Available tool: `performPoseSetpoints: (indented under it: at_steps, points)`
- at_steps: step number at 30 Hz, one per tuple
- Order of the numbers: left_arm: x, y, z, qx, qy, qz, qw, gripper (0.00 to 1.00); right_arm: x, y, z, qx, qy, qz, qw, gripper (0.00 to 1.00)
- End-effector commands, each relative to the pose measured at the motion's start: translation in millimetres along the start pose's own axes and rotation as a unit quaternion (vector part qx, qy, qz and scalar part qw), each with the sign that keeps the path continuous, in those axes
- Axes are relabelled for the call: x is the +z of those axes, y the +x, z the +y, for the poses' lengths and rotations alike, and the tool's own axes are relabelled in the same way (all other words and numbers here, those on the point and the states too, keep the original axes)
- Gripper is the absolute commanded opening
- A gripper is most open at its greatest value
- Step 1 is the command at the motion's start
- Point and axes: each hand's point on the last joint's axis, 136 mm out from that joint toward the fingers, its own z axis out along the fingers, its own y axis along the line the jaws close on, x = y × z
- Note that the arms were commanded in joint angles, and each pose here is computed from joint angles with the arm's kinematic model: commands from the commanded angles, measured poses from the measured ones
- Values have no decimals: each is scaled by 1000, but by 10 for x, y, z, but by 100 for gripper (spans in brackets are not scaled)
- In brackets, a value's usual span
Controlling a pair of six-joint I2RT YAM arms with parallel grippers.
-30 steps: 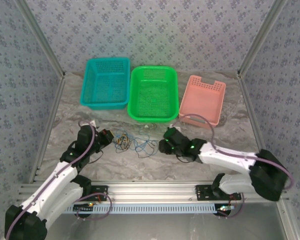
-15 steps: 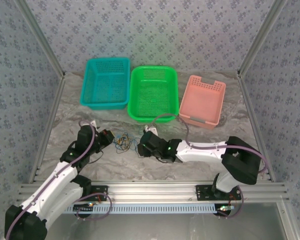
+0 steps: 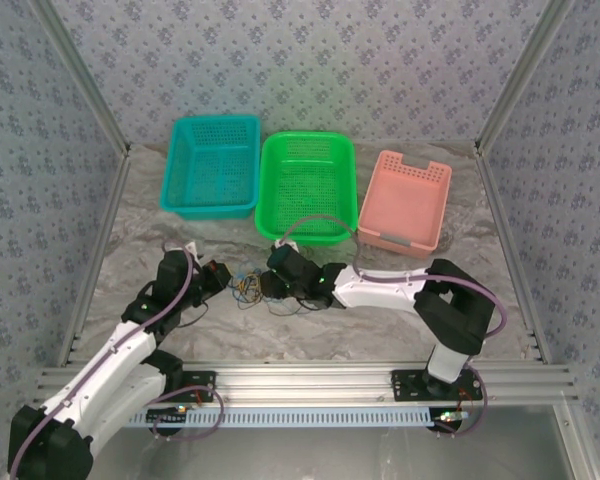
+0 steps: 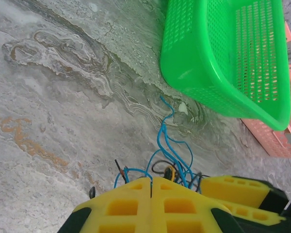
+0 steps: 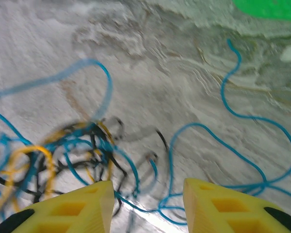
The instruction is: Untangle the cables
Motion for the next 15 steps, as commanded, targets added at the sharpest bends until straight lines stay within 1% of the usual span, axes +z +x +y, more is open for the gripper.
performPoseSetpoints:
  at_steps: [1, 4, 8, 13, 15]
  points:
    - [-41, -47, -134, 16, 20, -4, 1000, 0, 18, -79, -18, -7, 6, 1, 1000, 46]
    - [-46, -43, -144, 18, 22, -3, 1000, 0, 74, -119, -43, -3, 2, 6, 1000, 46]
    - [-47, -40, -143, 19, 21, -2, 1000, 0, 202, -48, -85, -12, 3, 34, 999, 36]
    - [-42, -42, -143, 21, 21, -2, 1000, 0, 228, 0, -118, -2, -2, 32, 999, 25]
    - [-31, -39, -135, 20, 19, -1, 1000, 0, 228, -8, -104, 2, -10, 30, 1000, 22]
